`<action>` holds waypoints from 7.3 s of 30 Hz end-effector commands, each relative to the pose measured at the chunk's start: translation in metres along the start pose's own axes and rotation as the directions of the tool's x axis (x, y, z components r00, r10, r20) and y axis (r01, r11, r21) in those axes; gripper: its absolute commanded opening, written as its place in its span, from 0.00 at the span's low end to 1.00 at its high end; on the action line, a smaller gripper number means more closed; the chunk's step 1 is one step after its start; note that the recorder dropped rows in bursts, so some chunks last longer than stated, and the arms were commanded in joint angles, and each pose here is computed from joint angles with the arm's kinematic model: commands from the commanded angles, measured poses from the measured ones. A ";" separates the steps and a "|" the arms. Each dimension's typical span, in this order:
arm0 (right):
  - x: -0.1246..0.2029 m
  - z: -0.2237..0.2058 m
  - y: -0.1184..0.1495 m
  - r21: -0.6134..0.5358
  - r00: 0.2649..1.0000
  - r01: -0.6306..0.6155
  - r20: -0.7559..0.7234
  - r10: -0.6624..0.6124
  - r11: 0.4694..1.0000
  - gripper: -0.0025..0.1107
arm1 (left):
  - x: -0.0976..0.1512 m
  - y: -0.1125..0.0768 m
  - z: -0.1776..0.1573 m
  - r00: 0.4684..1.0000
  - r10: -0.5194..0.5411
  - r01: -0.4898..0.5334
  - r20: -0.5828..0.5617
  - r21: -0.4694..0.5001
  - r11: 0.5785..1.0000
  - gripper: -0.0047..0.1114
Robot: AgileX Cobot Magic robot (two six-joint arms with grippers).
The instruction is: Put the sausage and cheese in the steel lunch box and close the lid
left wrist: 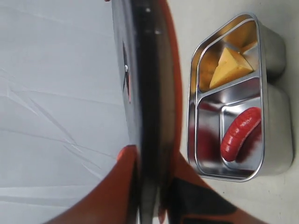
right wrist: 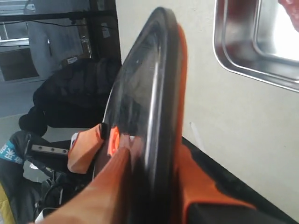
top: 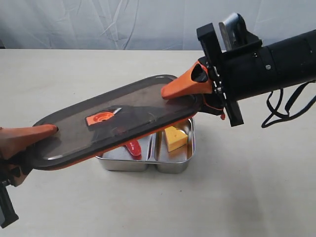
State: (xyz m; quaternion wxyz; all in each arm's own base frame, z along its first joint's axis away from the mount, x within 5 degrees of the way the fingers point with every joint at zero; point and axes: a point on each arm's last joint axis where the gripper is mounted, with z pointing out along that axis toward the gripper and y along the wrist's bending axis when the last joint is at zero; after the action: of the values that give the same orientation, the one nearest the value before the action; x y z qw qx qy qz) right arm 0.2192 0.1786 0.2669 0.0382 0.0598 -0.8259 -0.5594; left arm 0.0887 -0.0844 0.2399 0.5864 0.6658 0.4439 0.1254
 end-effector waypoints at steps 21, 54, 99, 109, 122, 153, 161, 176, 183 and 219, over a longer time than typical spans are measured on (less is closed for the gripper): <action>0.006 -0.013 0.039 -0.230 0.973 0.215 0.130 -0.189 0.949 0.01 | -0.007 -0.003 0.000 0.988 -0.136 0.134 0.069 0.038 0.990 0.04; 0.008 -0.046 0.042 -0.150 0.932 0.318 0.230 -0.280 0.936 0.01 | 0.003 0.007 -0.011 0.985 -0.174 0.172 -0.013 -0.094 0.981 0.08; 0.024 -0.023 -0.023 0.154 0.813 0.079 0.562 -0.153 0.985 0.01 | 0.012 0.012 -0.013 0.951 -0.291 0.272 -0.104 -0.159 0.949 0.47; 0.007 -0.007 -0.014 0.169 0.815 0.053 0.562 -0.140 0.984 0.01 | 0.012 0.013 -0.013 0.954 -0.282 0.264 -0.105 -0.160 0.951 0.47; -0.004 0.033 0.002 0.198 0.832 0.037 0.537 -0.140 0.979 0.01 | 0.010 0.012 -0.012 0.957 -0.277 0.263 -0.084 -0.148 0.953 0.47; -0.001 0.053 -0.017 0.381 0.860 0.144 0.409 -0.306 0.913 0.01 | 0.010 0.012 -0.012 0.959 -0.272 0.258 -0.086 -0.149 0.955 0.47; 0.005 0.054 -0.025 0.422 0.876 0.179 0.342 -0.339 0.889 0.01 | 0.010 0.012 -0.012 0.958 -0.274 0.259 -0.086 -0.149 0.954 0.47; 0.009 0.053 -0.036 0.476 0.877 0.191 0.310 -0.367 0.859 0.02 | 0.010 0.012 -0.012 0.959 -0.271 0.257 -0.084 -0.148 0.955 0.47; 0.009 0.053 -0.036 0.479 0.878 0.198 0.302 -0.372 0.855 0.02 | 0.010 0.012 -0.012 0.959 -0.271 0.257 -0.084 -0.148 0.955 0.47; 0.016 0.052 -0.045 0.568 0.865 0.350 0.110 -0.489 0.745 0.51 | 0.010 0.012 -0.012 0.959 -0.272 0.258 -0.084 -0.148 0.955 0.47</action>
State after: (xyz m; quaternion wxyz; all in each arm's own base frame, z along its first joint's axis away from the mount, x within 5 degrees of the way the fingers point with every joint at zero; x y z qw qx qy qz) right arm 0.2010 0.2097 0.2086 -0.2212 0.1726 -0.9053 -0.3190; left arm 0.0912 -0.0682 0.2485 0.6142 0.5578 0.5468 0.1122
